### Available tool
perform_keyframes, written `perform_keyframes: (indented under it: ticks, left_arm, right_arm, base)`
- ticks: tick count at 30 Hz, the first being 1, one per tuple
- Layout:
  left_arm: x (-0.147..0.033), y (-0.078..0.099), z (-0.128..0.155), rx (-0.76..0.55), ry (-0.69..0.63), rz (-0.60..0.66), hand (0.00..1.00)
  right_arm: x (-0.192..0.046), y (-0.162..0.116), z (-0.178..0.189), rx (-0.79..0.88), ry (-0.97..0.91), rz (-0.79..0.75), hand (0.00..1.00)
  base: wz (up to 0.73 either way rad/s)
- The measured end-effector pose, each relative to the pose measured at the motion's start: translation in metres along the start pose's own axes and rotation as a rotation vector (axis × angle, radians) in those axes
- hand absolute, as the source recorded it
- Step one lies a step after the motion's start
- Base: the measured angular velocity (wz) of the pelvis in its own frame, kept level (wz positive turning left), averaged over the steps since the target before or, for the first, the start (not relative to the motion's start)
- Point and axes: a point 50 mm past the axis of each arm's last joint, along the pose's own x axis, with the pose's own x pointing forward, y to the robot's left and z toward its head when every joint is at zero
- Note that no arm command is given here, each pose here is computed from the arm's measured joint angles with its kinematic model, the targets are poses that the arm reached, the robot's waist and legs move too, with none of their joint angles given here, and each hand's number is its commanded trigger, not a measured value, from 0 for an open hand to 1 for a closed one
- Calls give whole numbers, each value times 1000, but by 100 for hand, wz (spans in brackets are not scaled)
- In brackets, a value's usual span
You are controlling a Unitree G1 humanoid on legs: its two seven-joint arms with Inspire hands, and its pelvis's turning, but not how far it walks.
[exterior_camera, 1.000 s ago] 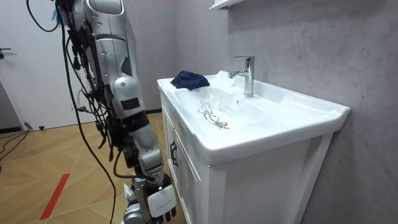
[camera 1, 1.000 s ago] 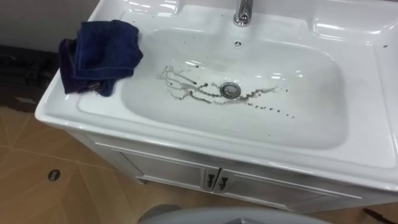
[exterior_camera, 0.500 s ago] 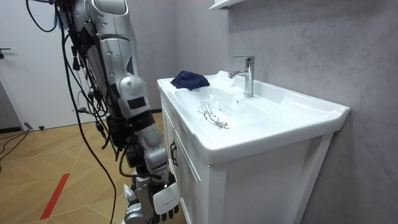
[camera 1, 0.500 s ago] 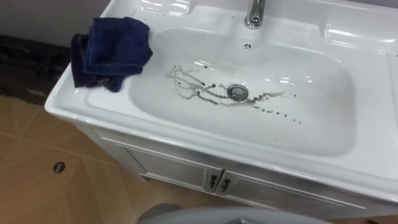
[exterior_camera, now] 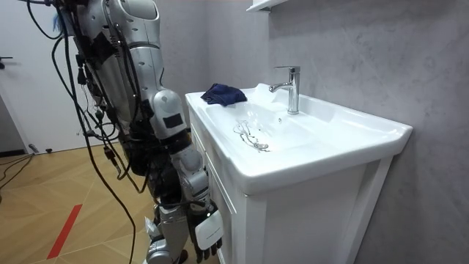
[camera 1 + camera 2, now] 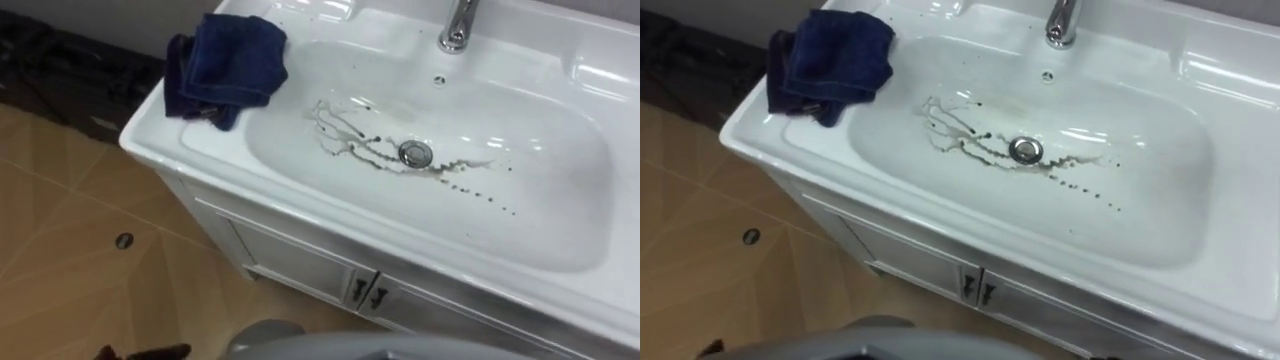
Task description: Wipe basin
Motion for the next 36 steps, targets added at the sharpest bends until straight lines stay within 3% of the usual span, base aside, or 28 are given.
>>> perform_keyframes:
  ticks: [5,10,16,22,26,31,36]
  left_arm:
    - [-3,12,40,-109,-184,161,0]
    - [-18,36,103,-333,-461,311,0]
    - [-45,49,164,-446,-729,373,0]
    - [-73,53,198,-537,-904,375,0]
    - [-89,54,210,-537,-1000,365,0]
    - [-123,50,237,-429,-1232,404,0]
    - [-145,46,248,-358,-1370,412,0]
  right_arm:
    - [-2,-9,1,2,-31,-45,0]
    - [-2,-10,-2,41,-59,-56,0]
    - [-3,-10,-7,10,-53,-63,0]
    - [-2,-10,-8,-26,-48,-79,0]
    - [-2,-10,-9,-39,-46,-75,0]
    - [-3,-12,-6,-43,-59,-58,0]
    - [-3,-12,-8,-48,-56,-52,0]
  base:
    - [2]
    - [4]
    - [-7]
    - [-5]
    - [-2]
    - [-7]
    - [-9]
